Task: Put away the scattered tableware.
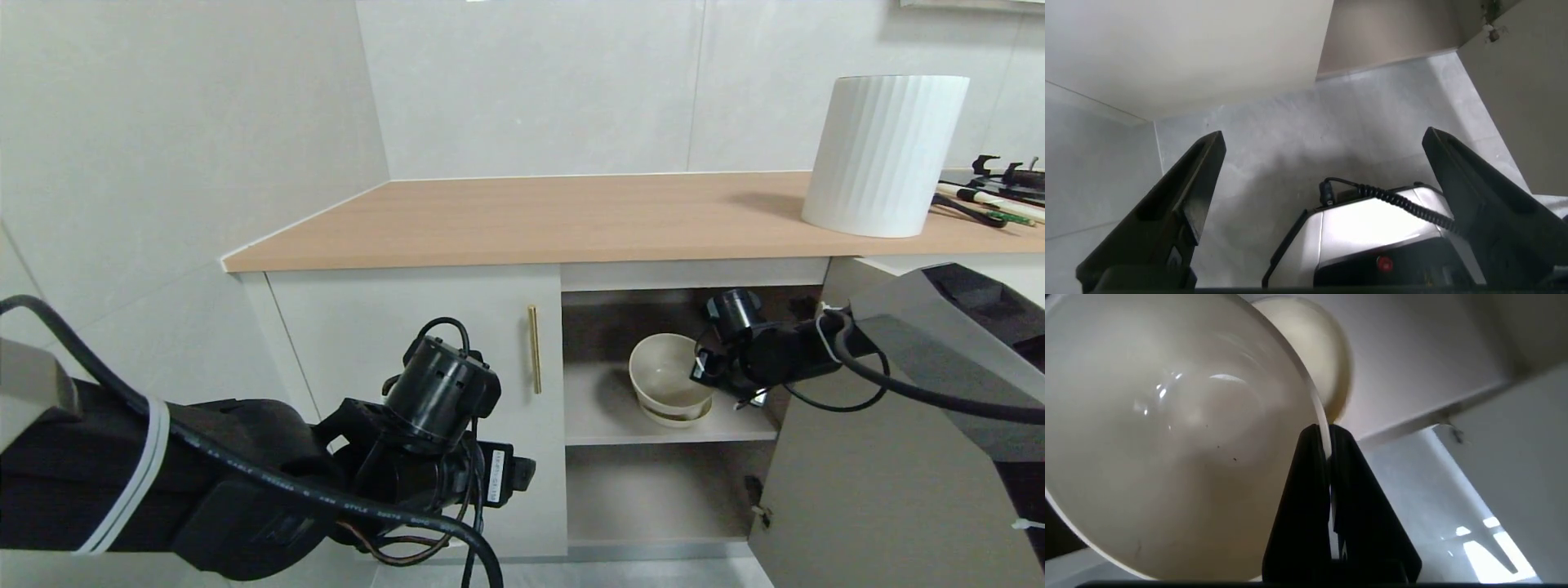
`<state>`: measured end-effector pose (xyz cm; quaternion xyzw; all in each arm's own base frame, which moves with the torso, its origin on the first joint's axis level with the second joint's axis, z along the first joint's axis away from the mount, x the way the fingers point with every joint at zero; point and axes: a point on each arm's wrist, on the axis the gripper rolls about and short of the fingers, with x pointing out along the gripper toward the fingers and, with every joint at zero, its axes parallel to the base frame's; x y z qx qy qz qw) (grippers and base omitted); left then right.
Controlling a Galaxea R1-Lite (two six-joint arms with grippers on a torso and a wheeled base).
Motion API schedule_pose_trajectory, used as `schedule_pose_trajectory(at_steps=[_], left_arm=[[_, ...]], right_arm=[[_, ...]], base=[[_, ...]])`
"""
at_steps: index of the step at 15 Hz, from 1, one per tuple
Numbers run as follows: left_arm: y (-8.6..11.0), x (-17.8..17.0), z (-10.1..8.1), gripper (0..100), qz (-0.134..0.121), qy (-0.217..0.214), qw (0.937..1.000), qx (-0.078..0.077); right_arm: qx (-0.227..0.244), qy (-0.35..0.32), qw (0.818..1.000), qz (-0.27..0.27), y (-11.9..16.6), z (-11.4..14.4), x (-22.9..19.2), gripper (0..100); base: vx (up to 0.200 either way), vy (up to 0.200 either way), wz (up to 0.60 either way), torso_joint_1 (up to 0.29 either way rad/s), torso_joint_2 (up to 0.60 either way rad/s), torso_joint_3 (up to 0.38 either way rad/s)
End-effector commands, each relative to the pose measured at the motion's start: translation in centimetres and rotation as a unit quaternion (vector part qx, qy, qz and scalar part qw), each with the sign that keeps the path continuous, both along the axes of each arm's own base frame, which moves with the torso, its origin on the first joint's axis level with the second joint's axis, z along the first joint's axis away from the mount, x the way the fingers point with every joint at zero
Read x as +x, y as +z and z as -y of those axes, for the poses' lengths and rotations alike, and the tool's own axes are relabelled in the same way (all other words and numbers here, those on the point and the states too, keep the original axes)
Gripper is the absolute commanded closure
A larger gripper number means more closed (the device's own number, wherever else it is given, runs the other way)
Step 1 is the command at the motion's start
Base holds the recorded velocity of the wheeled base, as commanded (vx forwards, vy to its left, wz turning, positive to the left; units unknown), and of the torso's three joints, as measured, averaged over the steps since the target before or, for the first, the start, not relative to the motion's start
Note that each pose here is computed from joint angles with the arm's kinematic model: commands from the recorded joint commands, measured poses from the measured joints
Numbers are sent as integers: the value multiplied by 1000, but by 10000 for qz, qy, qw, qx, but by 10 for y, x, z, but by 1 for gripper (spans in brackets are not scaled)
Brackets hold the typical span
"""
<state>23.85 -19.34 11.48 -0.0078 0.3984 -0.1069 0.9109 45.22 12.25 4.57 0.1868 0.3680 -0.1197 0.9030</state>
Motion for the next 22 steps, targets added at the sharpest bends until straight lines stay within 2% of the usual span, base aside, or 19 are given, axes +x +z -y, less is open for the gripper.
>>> schedule_pose_trajectory(at_steps=[1, 7, 22], left_arm=[[-1, 0, 0, 0, -8, 4, 10000, 9], [-3, 1, 1, 0, -43, 5, 10000, 24], [-4, 1, 1, 0, -50, 10, 10000, 24]], right_arm=[[-33, -36, 10000, -84, -20, 0, 11, 100], [-9, -131, 9999, 18, -32, 5, 29, 100], [-42, -220, 9997, -1, -42, 12, 35, 100]], base=[[0, 0, 0, 0, 0, 0], [0, 0, 0, 0, 0, 0], [0, 0, 0, 0, 0, 0]])
